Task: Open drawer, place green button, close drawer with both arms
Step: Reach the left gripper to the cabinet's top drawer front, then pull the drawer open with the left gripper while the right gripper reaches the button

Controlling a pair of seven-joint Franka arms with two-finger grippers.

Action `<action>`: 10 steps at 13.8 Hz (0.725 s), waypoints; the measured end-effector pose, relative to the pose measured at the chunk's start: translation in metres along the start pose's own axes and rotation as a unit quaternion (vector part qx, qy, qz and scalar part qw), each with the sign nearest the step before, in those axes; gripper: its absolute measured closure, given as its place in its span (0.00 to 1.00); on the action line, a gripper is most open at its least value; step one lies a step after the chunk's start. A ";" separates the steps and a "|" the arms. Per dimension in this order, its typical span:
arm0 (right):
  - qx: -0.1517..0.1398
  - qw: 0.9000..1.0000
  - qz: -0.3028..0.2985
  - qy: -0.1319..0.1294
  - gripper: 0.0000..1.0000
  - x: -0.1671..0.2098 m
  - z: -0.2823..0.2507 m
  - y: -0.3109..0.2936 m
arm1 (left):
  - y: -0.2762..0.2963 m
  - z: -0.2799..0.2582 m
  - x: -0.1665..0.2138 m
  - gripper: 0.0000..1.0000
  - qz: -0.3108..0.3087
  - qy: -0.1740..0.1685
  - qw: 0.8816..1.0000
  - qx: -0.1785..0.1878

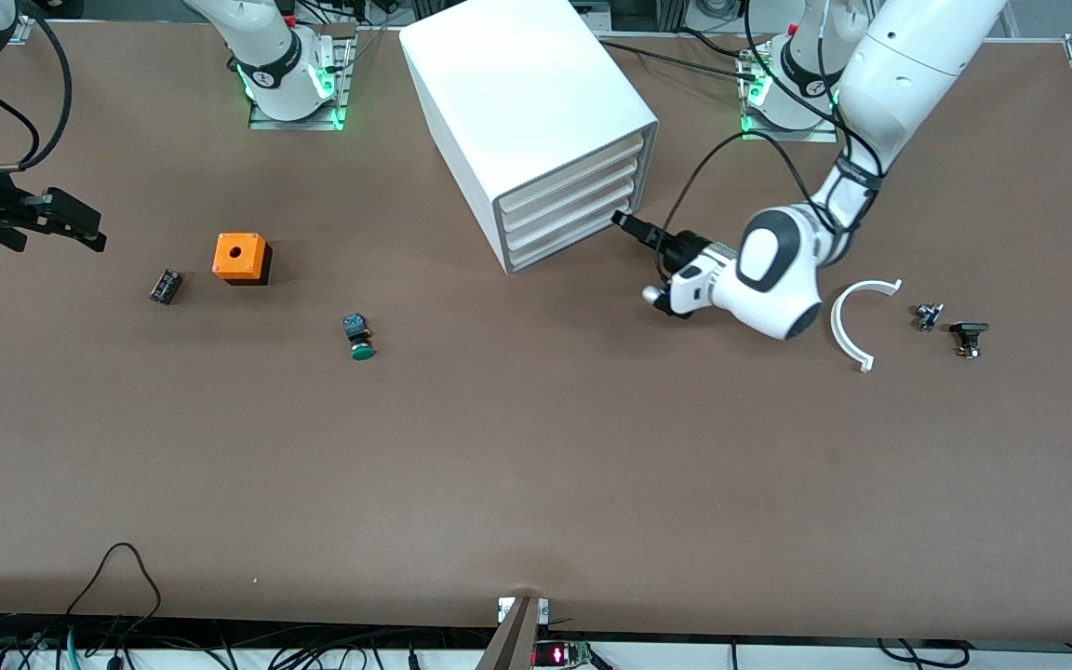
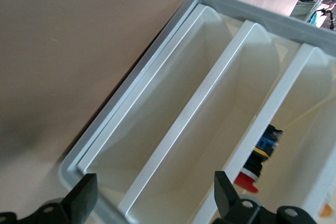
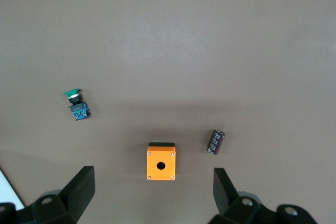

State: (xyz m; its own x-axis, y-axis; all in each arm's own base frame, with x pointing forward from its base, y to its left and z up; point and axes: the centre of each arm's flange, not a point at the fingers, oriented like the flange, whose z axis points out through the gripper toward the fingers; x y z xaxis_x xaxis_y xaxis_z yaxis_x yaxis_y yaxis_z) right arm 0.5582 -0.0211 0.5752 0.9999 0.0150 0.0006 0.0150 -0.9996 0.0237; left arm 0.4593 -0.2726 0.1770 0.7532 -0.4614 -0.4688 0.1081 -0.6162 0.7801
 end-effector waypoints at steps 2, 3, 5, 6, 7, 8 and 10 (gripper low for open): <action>0.000 1.000 0.000 0.000 0.00 0.000 0.000 0.000 | 0.003 0.024 -0.002 0.02 0.000 0.004 1.000 0.007; 0.000 1.000 0.000 0.000 0.00 0.000 0.000 0.000 | 0.002 0.034 -0.003 0.03 -0.001 0.003 1.000 0.011; 0.000 1.000 -0.001 0.000 0.00 0.000 0.000 -0.002 | 0.000 0.046 -0.007 0.05 -0.003 -0.004 1.000 0.015; 0.000 1.000 -0.003 0.000 0.00 0.000 0.000 -0.003 | -0.002 0.049 -0.009 0.11 -0.004 -0.007 1.000 0.016; 0.000 1.000 -0.004 0.000 0.00 0.000 0.000 -0.005 | -0.005 0.051 -0.010 0.22 -0.002 -0.007 1.000 0.018; 0.000 1.000 -0.006 0.000 0.00 0.000 0.000 -0.006 | -0.007 0.053 -0.011 0.32 -0.001 -0.006 1.000 0.019; 0.001 1.000 -0.009 -0.001 0.00 0.001 0.001 -0.011 | -0.011 0.052 -0.010 0.54 0.001 0.004 1.000 0.024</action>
State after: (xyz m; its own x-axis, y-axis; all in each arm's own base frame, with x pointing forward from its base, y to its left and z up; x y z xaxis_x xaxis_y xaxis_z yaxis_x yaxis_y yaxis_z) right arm 0.5590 -0.0106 0.5739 0.9994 0.0334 -0.0019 0.0335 -0.9992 0.0226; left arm 0.4173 -0.2947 0.1516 0.7591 -0.4577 -0.4629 0.0745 -0.6453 0.7603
